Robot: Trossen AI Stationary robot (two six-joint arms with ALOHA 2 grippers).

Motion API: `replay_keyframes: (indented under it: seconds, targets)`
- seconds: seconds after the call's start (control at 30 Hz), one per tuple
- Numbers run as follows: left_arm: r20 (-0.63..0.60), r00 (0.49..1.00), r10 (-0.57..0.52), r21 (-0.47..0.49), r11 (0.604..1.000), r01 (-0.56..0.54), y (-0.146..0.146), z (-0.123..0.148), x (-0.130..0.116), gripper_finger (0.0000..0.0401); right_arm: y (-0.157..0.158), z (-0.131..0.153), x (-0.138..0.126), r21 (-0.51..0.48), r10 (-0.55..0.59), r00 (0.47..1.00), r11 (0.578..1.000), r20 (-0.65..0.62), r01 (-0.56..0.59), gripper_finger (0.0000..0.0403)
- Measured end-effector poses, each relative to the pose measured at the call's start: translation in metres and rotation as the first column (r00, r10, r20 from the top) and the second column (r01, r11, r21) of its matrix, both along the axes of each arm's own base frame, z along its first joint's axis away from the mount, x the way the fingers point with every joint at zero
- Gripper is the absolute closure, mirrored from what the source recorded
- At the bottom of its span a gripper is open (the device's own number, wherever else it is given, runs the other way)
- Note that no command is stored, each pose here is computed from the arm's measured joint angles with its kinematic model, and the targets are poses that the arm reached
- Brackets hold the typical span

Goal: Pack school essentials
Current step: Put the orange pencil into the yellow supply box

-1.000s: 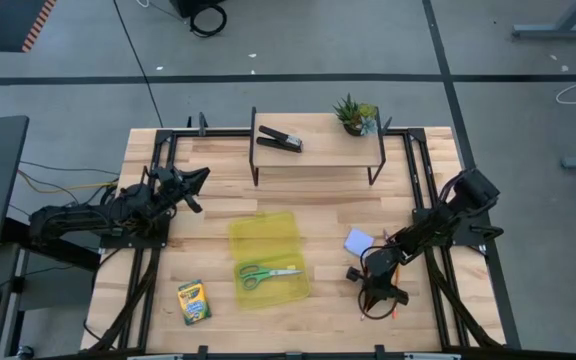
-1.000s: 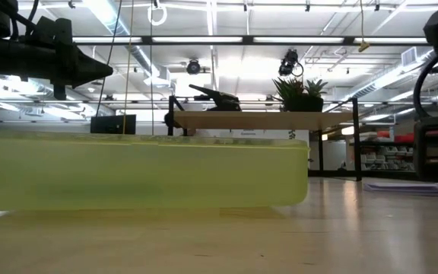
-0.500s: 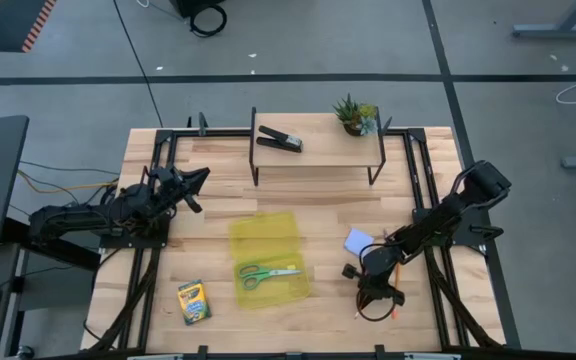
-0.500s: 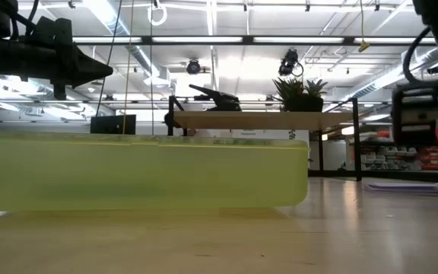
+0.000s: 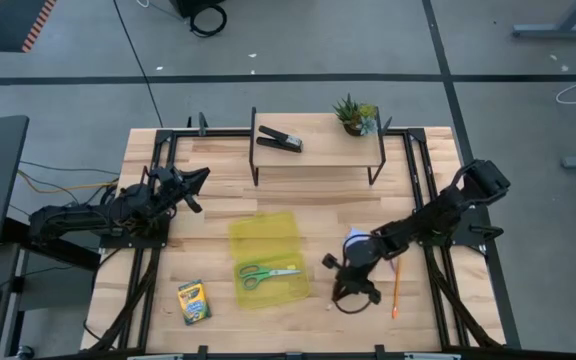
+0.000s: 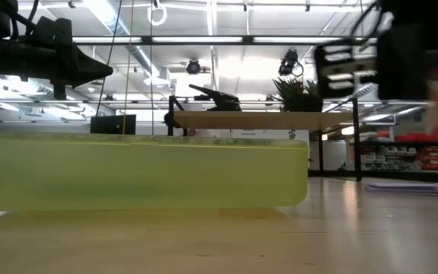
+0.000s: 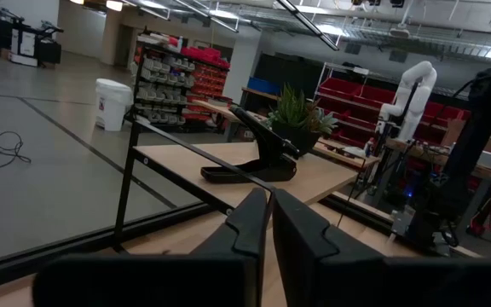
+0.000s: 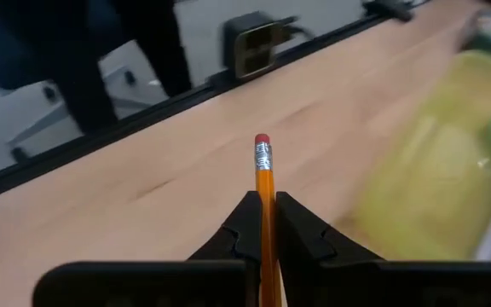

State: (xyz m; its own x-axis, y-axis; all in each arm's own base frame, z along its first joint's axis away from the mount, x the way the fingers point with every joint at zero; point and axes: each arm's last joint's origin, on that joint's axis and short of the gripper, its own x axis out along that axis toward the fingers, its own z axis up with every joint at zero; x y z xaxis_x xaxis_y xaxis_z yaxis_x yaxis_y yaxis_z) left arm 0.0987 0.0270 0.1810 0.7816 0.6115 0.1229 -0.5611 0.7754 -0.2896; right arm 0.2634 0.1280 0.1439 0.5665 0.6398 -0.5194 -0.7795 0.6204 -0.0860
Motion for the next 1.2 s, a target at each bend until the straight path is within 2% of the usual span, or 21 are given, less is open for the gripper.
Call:
replay_keyframes:
  seconds: [0.23,0.47,0.6,0.73,0.83,0.93,1.1,1.2]
  targets:
    - [0.000,1.000,0.000,0.000,1.000,0.000,0.000,0.000,0.000,0.0365,-0.007,0.024,0.027,-0.020,-0.025,0.998,0.999,0.062,0.026,0.0377]
    - [0.004,1.000,0.000,0.000,1.000,0.000,0.000,0.000,0.000,0.0367,-0.011,0.026,0.053,-0.032,-0.072,0.996,0.997,0.061,0.074,0.0377]
    - [0.003,1.000,-0.001,0.000,1.000,0.001,0.000,0.000,0.000,0.0373,-0.003,0.024,0.081,-0.022,-0.095,0.994,0.995,0.047,0.097,0.0377]
    - [-0.006,1.000,-0.005,-0.001,1.000,0.005,0.000,-0.001,0.000,0.0371,0.006,0.031,0.118,0.013,-0.196,0.979,0.981,0.064,0.195,0.0377]
    - [0.001,1.000,-0.006,0.000,1.000,0.006,0.000,0.000,0.000,0.0365,0.008,0.031,0.141,0.008,-0.235,0.972,0.972,0.009,0.235,0.0377]
    - [0.002,1.000,-0.007,0.001,1.000,0.007,0.000,0.000,0.000,0.0362,0.006,0.026,0.159,-0.005,-0.257,0.966,0.967,-0.032,0.256,0.0377]
    - [-0.001,1.000,-0.006,0.000,1.000,0.006,0.000,0.000,0.000,0.0367,0.006,0.026,0.185,0.061,-0.308,0.950,0.949,-0.047,0.311,0.0377]
    - [-0.001,1.000,-0.005,0.000,1.000,0.005,0.000,0.000,0.000,0.0372,0.009,0.018,0.196,0.062,-0.317,0.947,0.945,-0.058,0.320,0.0377]
